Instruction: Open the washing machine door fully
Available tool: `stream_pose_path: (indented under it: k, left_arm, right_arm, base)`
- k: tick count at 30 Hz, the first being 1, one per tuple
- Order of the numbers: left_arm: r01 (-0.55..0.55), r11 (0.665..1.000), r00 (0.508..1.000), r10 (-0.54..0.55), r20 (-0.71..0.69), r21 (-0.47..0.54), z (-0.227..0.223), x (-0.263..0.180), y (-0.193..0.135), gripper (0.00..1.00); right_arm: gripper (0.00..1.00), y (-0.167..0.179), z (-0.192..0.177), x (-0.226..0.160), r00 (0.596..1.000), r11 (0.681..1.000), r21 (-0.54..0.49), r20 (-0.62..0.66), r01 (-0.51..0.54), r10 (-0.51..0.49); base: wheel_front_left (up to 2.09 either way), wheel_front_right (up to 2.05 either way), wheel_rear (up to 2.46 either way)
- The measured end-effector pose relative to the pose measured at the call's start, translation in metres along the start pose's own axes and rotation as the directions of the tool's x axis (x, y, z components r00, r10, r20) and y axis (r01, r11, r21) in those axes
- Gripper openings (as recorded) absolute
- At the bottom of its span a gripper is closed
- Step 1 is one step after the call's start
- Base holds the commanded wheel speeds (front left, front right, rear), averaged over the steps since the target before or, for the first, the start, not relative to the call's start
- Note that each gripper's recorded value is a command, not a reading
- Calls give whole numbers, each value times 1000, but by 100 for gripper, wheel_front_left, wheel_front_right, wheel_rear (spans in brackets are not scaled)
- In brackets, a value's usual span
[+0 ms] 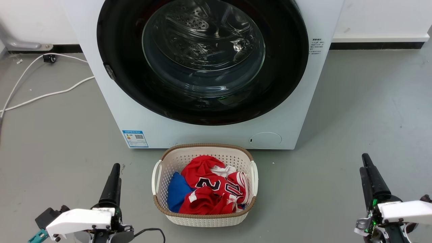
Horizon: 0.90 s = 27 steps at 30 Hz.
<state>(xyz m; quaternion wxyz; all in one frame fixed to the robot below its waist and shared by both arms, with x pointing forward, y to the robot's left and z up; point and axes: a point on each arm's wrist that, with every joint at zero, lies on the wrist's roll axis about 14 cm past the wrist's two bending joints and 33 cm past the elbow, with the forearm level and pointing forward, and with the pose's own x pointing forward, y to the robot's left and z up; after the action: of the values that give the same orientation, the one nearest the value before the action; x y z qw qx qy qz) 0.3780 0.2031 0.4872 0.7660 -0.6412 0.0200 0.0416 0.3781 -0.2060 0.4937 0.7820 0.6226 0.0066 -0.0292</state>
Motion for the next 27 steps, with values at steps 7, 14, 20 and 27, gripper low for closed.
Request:
stream_pose_path:
  k: [7,14,20,27]
  left_arm:
    - [-1,984,1000,2,-4,178,-5,1,-7,100]
    - [-20,937,1000,22,-2,349,-11,0,-6,100]
    - [-31,891,999,30,9,453,-12,0,-7,100]
    - [-26,833,1000,17,23,552,-13,0,-13,100]
  right_arm:
    - [100,17,-4,2,999,978,-200,-8,-51,51]
    - [100,22,-9,-1,998,923,-379,-21,-68,65]
    - [100,27,-10,-1,996,872,-482,-19,-83,84]
    - [100,33,-10,-2,994,808,-580,-16,-99,111]
  base:
    - [0,0,0]
    - [0,0,0]
    - [0,0,0]
    - [0,0,0]
